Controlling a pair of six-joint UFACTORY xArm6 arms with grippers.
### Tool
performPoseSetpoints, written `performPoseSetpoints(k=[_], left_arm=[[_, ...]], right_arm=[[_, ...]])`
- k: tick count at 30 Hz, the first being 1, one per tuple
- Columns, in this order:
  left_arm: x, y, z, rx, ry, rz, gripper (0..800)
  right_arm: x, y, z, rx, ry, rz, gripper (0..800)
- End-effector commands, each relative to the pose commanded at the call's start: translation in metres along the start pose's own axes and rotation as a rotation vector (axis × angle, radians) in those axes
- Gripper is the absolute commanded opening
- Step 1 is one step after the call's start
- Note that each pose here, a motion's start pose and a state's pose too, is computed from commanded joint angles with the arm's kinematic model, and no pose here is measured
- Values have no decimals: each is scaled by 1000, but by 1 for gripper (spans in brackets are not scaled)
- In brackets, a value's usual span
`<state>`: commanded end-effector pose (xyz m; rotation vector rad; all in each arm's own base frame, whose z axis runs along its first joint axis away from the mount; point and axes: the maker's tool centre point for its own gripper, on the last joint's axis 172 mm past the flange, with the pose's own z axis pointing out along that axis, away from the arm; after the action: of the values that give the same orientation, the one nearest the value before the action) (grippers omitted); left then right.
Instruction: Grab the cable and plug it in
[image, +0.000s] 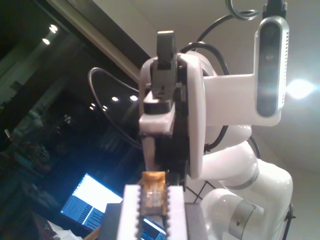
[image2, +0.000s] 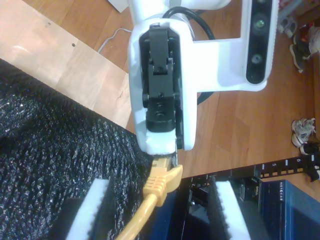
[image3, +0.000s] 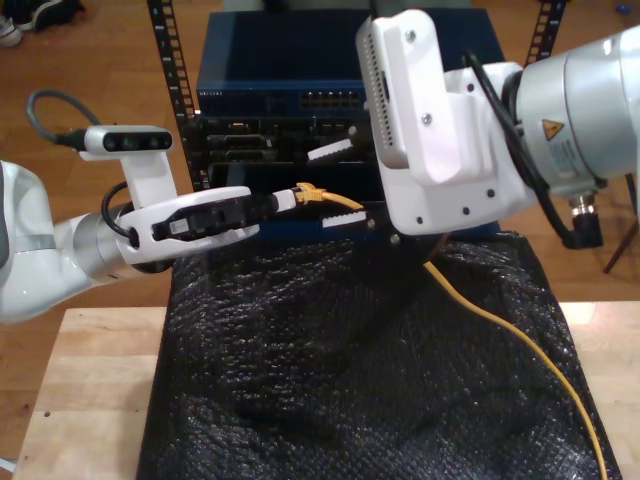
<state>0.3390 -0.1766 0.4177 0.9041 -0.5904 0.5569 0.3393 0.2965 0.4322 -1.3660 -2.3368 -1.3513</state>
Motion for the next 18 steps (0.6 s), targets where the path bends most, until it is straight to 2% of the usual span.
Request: performPoseSetpoints(k=[7,18], left_arm=[[-1,0,1,-4,1,-34,13],[-3,-1,0,-6,1,-51,13]], right_arm=[[-1,-1,3,6,1,3,434],[0,1,2,-1,4,7,325]])
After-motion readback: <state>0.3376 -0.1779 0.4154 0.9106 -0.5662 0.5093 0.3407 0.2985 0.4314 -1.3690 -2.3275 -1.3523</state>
